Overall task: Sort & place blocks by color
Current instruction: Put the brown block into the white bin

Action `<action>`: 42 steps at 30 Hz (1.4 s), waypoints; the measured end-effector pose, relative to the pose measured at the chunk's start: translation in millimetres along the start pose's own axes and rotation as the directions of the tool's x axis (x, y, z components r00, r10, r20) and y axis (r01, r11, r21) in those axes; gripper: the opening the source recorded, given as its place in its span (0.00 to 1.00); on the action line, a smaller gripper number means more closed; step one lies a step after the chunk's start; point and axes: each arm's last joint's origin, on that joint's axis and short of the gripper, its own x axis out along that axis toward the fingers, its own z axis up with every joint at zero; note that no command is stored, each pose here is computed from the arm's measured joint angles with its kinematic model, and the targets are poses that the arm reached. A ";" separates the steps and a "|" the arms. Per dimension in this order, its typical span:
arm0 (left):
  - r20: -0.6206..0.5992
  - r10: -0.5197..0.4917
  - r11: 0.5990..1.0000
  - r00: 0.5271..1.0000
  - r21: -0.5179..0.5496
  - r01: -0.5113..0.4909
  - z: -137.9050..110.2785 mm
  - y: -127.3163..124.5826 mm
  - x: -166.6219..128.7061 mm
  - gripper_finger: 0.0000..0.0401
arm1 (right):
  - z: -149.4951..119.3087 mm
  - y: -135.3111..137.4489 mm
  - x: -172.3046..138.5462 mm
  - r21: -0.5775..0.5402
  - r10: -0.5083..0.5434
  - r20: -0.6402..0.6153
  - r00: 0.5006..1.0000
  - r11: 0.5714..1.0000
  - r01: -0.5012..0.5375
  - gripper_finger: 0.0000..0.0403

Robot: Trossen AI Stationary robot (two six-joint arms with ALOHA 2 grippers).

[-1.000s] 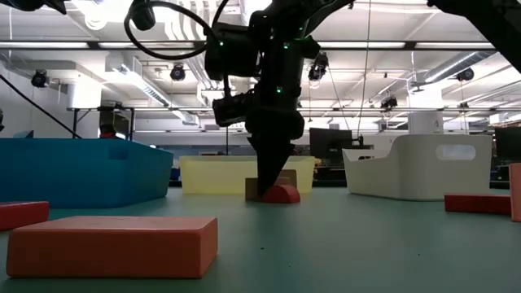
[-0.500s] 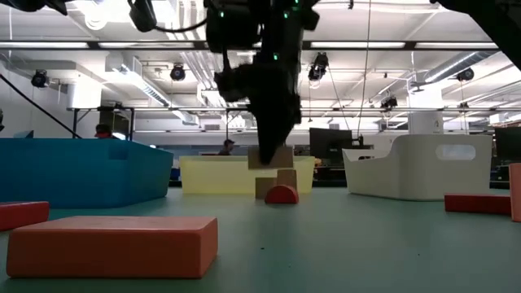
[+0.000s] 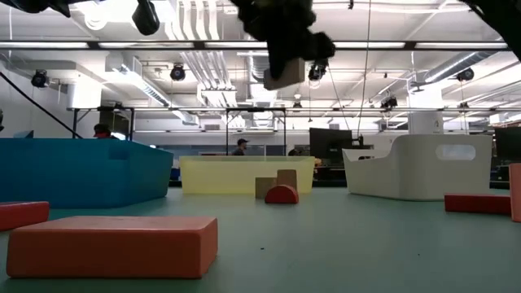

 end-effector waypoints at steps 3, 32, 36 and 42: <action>0.000 0.000 1.000 1.000 0.000 0.000 0.0 0.0 0.0 0.00 | -8.1 -8.3 -14.6 0.072 -0.018 0.030 0.999 0.997 0.016 0.14; 0.057 0.118 0.993 0.991 -0.007 -0.118 -1.1 6.4 3.9 0.00 | -95.5 -164.0 26.0 0.601 -0.143 0.026 0.989 0.793 0.099 0.14; 0.071 0.152 0.988 0.986 -0.009 -0.152 -1.6 8.4 4.9 0.00 | -97.3 -168.5 46.0 0.599 -0.137 0.040 0.990 0.796 0.086 0.14; 0.073 0.181 0.983 0.981 -0.011 -0.181 -3.7 11.4 7.8 0.00 | -97.3 -169.6 61.5 0.604 -0.137 0.035 0.990 0.792 0.088 0.14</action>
